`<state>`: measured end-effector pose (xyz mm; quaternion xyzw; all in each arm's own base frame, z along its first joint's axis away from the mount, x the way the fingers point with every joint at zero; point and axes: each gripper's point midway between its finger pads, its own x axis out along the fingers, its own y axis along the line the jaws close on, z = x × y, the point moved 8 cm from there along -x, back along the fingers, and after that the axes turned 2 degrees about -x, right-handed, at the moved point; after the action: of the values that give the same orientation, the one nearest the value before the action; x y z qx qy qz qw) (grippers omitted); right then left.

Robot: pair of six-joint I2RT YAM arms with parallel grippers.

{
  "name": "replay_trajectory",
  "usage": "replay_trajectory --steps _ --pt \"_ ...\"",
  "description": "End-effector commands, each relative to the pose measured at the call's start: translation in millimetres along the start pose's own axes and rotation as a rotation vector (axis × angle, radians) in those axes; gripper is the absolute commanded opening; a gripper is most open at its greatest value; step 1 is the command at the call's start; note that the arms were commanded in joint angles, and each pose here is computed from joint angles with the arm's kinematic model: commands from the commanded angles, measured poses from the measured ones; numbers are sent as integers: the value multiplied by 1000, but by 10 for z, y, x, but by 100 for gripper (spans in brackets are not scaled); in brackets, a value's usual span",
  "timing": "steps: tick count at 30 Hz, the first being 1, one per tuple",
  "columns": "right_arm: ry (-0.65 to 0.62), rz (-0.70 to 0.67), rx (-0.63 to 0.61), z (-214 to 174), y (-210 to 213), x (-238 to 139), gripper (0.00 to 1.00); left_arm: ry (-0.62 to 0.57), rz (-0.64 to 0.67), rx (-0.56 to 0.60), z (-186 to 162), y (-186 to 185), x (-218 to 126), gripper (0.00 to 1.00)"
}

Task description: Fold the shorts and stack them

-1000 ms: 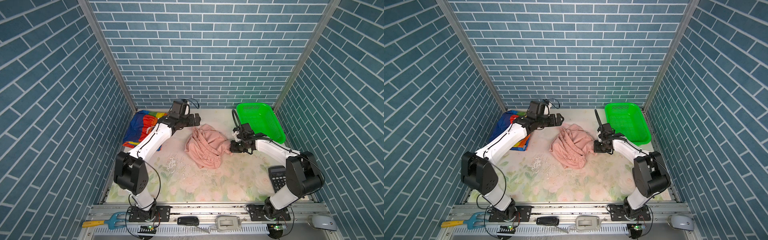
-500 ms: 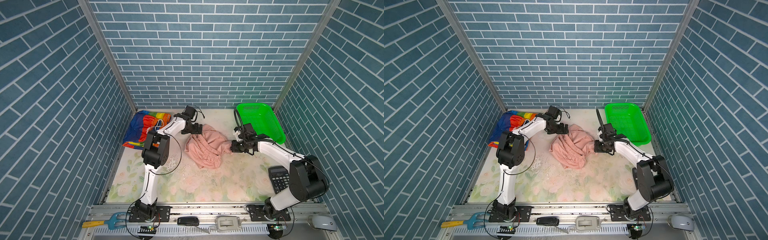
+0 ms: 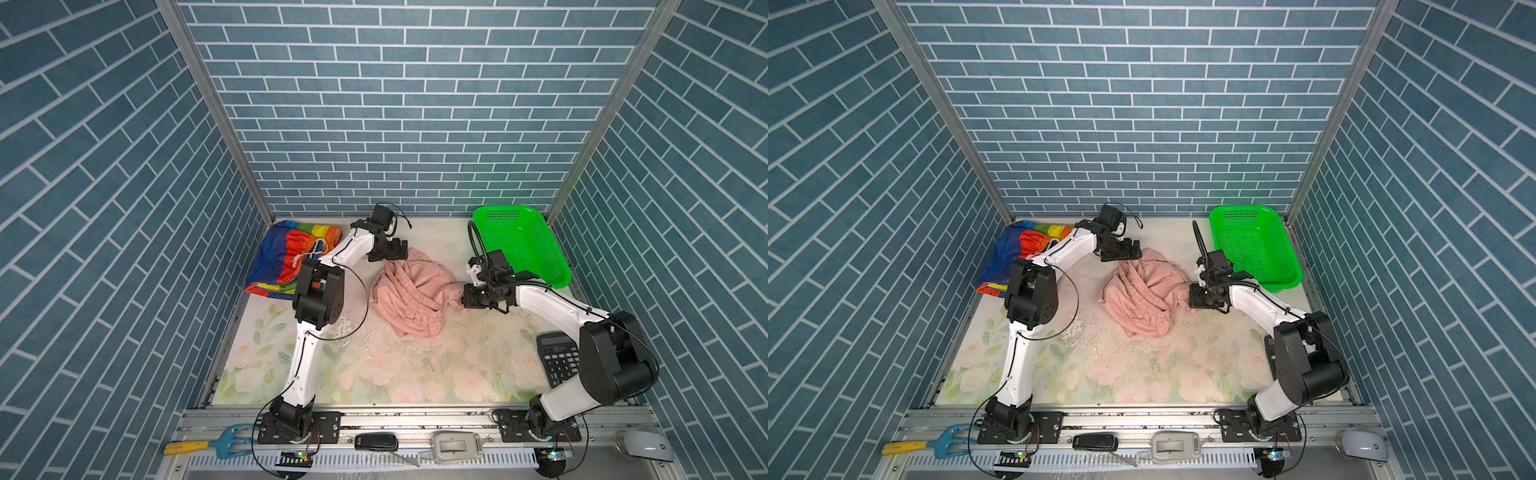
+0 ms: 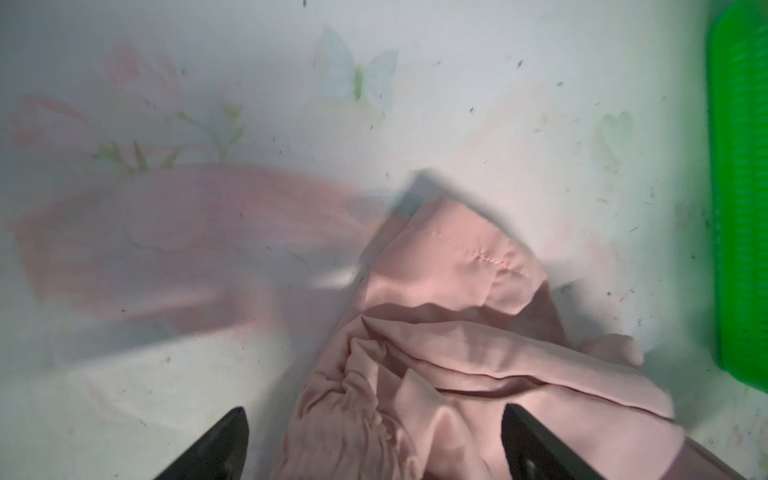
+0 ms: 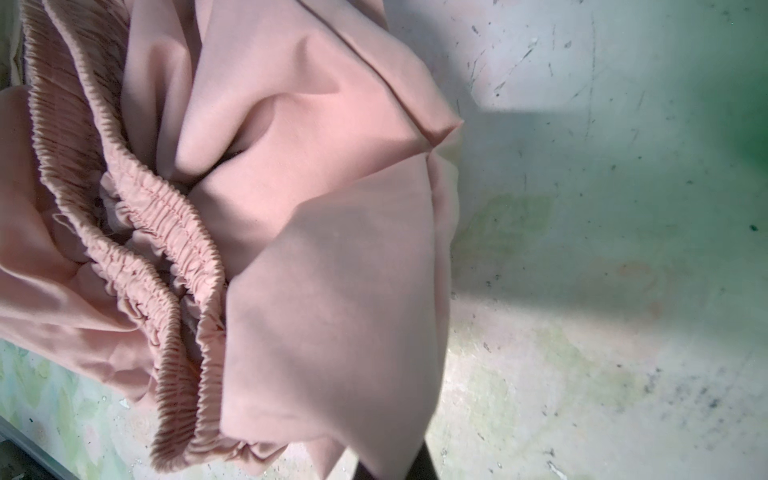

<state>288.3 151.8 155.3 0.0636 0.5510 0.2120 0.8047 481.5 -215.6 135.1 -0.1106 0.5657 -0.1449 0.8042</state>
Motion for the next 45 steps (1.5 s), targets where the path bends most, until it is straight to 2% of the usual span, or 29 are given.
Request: replay_trajectory --steps 1,3,9,15,17,18,21,26,29,34,36,39,42,45 --pt "-19 6 -31 -8 26 -64 0 29 17 -50 -12 124 -34 94" --pt "-20 6 -30 -11 22 -53 0 20 5 -62 -3 137 -45 90" --pt "-17 10 -22 -26 11 -10 0 -4 -47 -74 29 98 -55 59" --pt "-16 17 -13 -52 5 11 0 -12 -81 -76 44 63 -77 20" --pt "-15 12 -15 -57 2 7 0 -32 -86 -64 84 30 -195 7" --pt "-16 7 -17 -55 -5 -2 0 -44 -84 -60 108 25 -270 4" --pt "-31 1 -27 3 0 -83 0 -115 -75 -44 251 26 -651 0" --pt "-117 -21 -33 243 -36 -439 0 -289 -54 -41 489 139 -1550 0" --pt "-186 -43 -40 411 -46 -705 0 -396 -58 -44 538 216 -2065 0" --pt "-338 -83 -45 607 -15 -1163 0 -539 -109 -39 487 284 -2716 0" --pt "-387 -91 -43 638 -14 -1280 0 -594 -148 -39 434 292 -2896 0" --pt "-379 -100 -29 669 -67 -1252 0 -665 -165 -27 349 346 -2997 2" --pt "-358 -96 -12 721 -101 -1208 0 -661 -183 -49 308 450 -2952 3" --pt "-414 -88 -3 851 -70 -1405 0 -671 -226 -40 323 421 -3025 3"
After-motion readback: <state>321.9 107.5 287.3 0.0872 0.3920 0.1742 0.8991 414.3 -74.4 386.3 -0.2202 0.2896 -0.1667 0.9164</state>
